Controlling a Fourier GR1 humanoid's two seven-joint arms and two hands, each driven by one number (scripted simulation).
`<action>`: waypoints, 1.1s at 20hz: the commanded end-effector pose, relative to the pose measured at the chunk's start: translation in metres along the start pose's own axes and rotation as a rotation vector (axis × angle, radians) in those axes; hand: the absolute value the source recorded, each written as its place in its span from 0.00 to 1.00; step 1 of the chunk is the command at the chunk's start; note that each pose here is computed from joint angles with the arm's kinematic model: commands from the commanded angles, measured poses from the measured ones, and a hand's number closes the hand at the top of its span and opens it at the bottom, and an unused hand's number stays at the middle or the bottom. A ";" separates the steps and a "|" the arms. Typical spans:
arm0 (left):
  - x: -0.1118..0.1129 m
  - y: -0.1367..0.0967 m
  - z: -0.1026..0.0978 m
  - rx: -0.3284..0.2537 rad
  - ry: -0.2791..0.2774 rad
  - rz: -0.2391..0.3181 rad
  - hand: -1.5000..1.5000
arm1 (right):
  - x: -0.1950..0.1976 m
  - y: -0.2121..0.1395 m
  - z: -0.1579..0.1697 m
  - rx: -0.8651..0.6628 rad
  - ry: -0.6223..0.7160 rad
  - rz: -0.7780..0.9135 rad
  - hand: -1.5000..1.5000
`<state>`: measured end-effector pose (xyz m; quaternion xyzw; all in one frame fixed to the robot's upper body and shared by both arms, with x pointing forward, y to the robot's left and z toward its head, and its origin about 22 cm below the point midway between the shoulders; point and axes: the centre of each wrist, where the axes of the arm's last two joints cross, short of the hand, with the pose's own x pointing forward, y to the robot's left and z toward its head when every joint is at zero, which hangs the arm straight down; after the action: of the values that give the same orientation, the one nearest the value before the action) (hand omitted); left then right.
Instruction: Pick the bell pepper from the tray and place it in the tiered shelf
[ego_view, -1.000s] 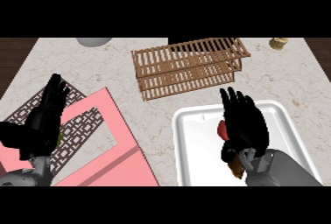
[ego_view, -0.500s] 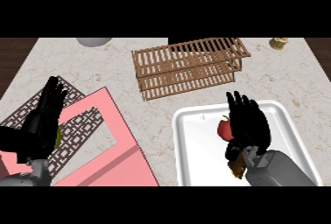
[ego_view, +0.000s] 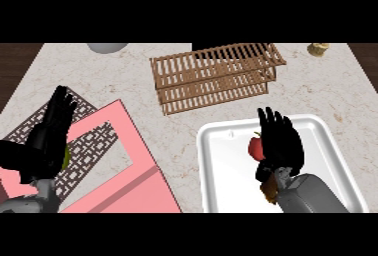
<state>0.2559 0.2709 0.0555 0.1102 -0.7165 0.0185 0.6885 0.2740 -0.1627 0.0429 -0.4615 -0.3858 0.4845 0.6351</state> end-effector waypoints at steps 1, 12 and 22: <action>-0.001 -0.005 0.019 -0.004 -0.015 0.002 0.50 | 0.009 0.025 -0.009 -0.009 -0.014 0.004 0.00; 0.013 -0.006 -0.008 -0.012 0.003 -0.013 0.50 | -0.011 0.045 -0.035 0.093 -0.013 0.036 1.00; -0.011 -0.003 -0.003 0.012 0.001 0.018 0.50 | 0.040 0.050 0.003 0.025 -0.223 0.091 1.00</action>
<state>0.2574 0.2711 0.0581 0.1072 -0.7175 0.0179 0.6881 0.2852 -0.1444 0.0048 -0.4459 -0.4023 0.5467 0.5835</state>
